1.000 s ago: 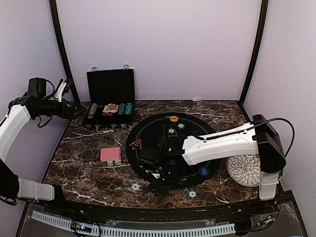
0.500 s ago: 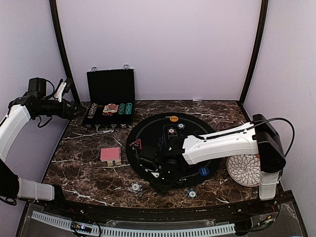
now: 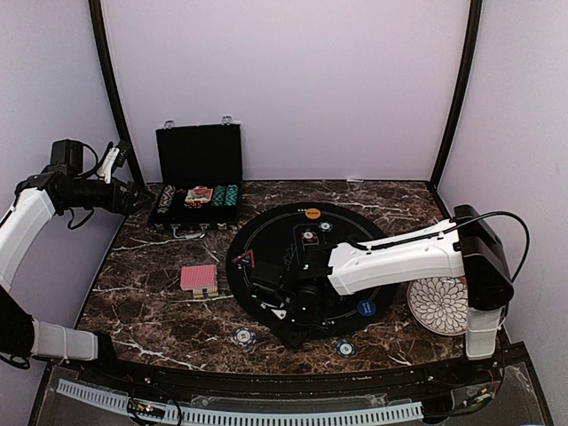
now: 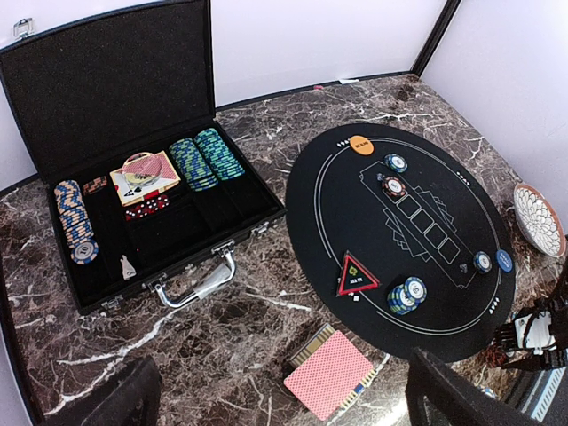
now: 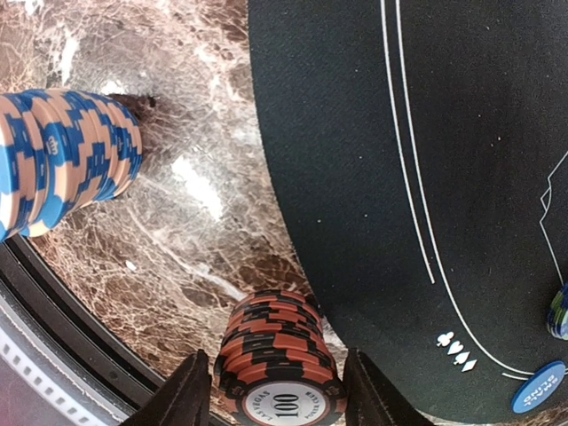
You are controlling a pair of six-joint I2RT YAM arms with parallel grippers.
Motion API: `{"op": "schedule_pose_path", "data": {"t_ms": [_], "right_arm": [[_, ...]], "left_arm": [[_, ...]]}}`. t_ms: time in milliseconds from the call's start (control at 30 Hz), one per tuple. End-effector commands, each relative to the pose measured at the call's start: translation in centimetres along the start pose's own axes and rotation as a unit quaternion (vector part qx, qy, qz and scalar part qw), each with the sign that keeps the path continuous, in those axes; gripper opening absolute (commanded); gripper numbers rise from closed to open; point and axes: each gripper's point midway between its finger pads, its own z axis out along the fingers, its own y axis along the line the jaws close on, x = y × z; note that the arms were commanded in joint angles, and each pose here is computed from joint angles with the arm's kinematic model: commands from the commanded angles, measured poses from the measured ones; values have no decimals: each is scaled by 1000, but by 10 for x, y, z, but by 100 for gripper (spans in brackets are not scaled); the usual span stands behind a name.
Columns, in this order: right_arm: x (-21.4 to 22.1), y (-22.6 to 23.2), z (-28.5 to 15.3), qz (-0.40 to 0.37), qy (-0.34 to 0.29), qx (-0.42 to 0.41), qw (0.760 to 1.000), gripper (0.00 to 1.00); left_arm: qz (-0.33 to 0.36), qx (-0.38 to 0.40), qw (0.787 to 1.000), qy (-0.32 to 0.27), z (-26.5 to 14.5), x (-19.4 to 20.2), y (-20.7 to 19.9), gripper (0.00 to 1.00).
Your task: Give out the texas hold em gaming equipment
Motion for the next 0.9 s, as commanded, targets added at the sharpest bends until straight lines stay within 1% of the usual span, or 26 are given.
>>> {"op": "schedule_pose_path", "data": {"t_ms": [0,233,467,633,700,867], "right_arm": [[3,-3,6,1,9,2,1000,49],[4,-5,5,0,11,5,1000,39],[-3,-8,-6,1,4,10,1000,20],[-12,-13,-20,6,-7,15,1000,11],[-19,-15,-30,12,-17,15,1000,9],[-40,-28,-45,26,-42,21,999,9]], "left_arm": [[11,2,1000,-10,-9,-4,-6,99],[10,2,1000,-11,-9,-5,-6,99],[11,2,1000,-11,-9,-5,-6,99],[11,2,1000,-10,-8,-4,-6,99],[11,3,1000,-10,-8,-4,-6,99],[12,3,1000,-11,-9,-4,-7,99]]}}
